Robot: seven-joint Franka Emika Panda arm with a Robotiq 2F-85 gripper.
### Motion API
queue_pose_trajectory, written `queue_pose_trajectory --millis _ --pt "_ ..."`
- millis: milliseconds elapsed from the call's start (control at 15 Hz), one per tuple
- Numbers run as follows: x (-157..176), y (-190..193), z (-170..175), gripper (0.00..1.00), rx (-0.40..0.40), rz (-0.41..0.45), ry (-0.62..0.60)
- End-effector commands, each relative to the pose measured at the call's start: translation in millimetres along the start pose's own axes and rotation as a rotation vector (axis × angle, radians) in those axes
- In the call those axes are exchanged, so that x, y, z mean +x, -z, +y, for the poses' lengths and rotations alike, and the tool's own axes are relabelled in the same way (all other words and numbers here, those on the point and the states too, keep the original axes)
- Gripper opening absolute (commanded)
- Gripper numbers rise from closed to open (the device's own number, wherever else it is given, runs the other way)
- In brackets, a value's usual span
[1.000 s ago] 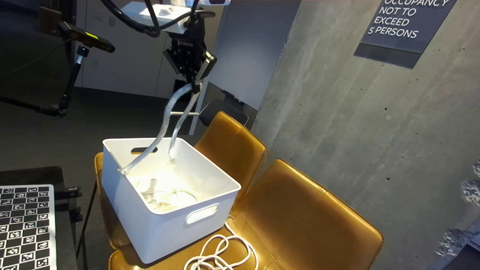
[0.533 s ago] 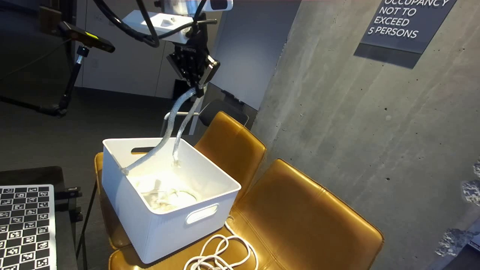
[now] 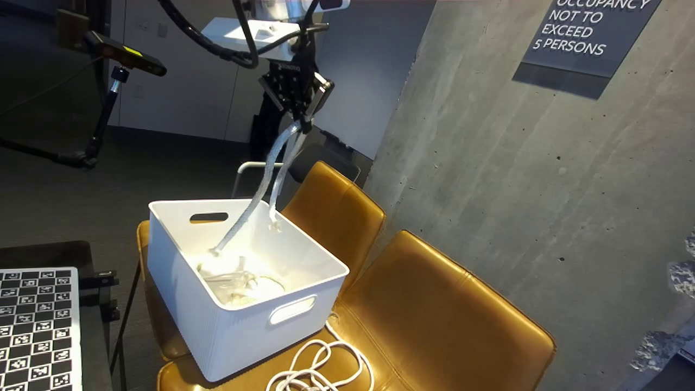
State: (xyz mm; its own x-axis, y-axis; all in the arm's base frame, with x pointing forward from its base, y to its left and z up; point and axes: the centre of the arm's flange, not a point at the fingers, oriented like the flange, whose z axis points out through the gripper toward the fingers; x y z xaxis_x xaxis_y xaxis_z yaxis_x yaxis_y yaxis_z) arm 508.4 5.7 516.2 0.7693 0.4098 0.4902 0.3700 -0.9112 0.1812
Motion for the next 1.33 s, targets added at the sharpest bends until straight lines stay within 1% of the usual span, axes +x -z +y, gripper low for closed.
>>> queue_pose_trajectory --millis 0,267,333,400,733,800,933,1000,1133,1267 --pt "10 -19 7 0.03 -0.006 0.009 0.014" --pt "2 -40 6 0.03 -0.002 -0.016 0.014" --pt "1 -43 6 0.36 0.001 -0.023 0.011" --pt "-1 -46 6 0.37 0.002 -0.028 0.01" --pt "-11 -51 0 0.71 0.007 -0.051 0.011" --pt "-12 -52 -1 0.79 0.005 -0.055 0.009" --pt "-19 -58 8 0.94 -0.002 -0.069 0.002" --pt "-24 -62 15 0.99 -0.005 -0.078 -0.004" --pt "-40 -73 37 1.0 -0.018 -0.101 -0.025" --pt "-60 -87 69 1.0 -0.03 -0.133 -0.057"
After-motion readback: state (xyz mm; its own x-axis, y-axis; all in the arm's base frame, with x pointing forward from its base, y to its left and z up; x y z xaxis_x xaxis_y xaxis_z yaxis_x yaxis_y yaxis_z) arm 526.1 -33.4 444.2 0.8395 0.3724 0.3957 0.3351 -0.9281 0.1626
